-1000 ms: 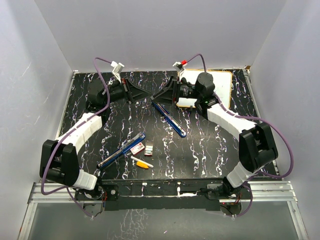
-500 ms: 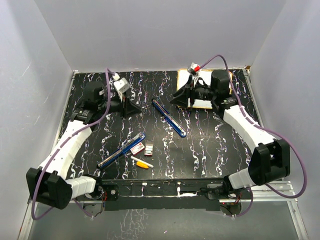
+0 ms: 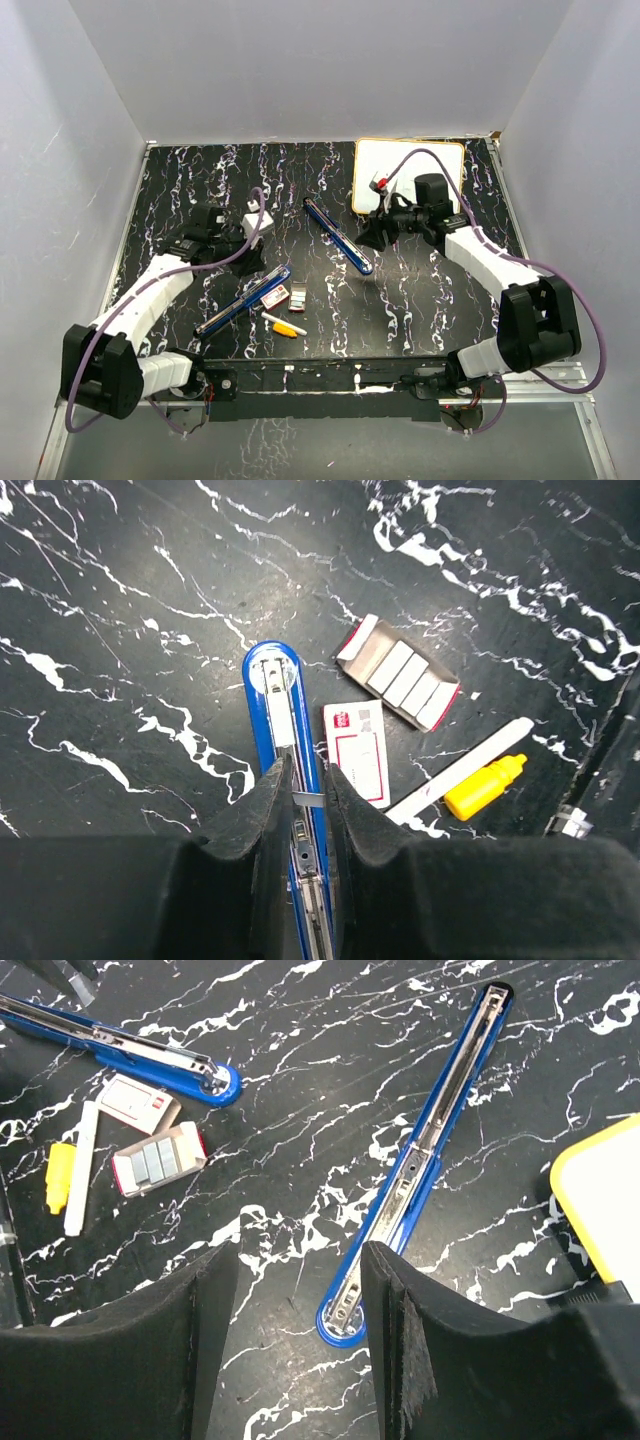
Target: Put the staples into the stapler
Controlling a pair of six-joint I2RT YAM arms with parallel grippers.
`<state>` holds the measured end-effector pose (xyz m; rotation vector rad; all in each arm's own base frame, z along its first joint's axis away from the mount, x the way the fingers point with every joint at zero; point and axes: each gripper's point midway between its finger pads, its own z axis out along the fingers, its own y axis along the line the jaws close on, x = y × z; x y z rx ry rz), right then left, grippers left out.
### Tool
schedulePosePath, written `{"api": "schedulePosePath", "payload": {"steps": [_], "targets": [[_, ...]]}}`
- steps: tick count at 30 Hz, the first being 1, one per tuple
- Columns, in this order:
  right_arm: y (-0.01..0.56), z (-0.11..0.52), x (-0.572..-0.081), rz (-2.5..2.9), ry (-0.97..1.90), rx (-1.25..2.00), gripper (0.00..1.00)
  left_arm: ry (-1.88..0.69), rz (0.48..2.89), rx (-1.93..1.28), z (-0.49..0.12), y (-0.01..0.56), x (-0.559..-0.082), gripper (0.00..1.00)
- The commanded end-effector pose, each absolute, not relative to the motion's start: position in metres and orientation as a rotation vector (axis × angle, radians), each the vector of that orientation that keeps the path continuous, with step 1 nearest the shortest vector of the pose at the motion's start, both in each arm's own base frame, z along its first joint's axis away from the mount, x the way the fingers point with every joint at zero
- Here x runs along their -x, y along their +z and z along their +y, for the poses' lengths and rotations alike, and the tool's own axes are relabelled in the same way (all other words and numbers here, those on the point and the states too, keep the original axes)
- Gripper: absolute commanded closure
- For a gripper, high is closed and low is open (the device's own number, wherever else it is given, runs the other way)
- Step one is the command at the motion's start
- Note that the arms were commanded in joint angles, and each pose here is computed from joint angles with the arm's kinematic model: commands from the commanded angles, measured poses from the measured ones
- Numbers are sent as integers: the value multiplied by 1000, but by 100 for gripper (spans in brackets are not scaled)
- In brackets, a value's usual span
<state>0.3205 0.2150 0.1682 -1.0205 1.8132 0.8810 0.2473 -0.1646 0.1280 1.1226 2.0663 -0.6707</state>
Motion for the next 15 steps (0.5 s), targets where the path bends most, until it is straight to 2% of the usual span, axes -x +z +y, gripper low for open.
{"api": "schedulePosePath", "payload": {"steps": [1, 15], "targets": [[176, 205, -332, 1735, 812, 1020, 46, -590, 2072, -1169, -162, 112, -253, 98], [184, 192, -331, 1712, 827, 964, 45, -458, 2145, -1184, -163, 86, -256, 99]]}}
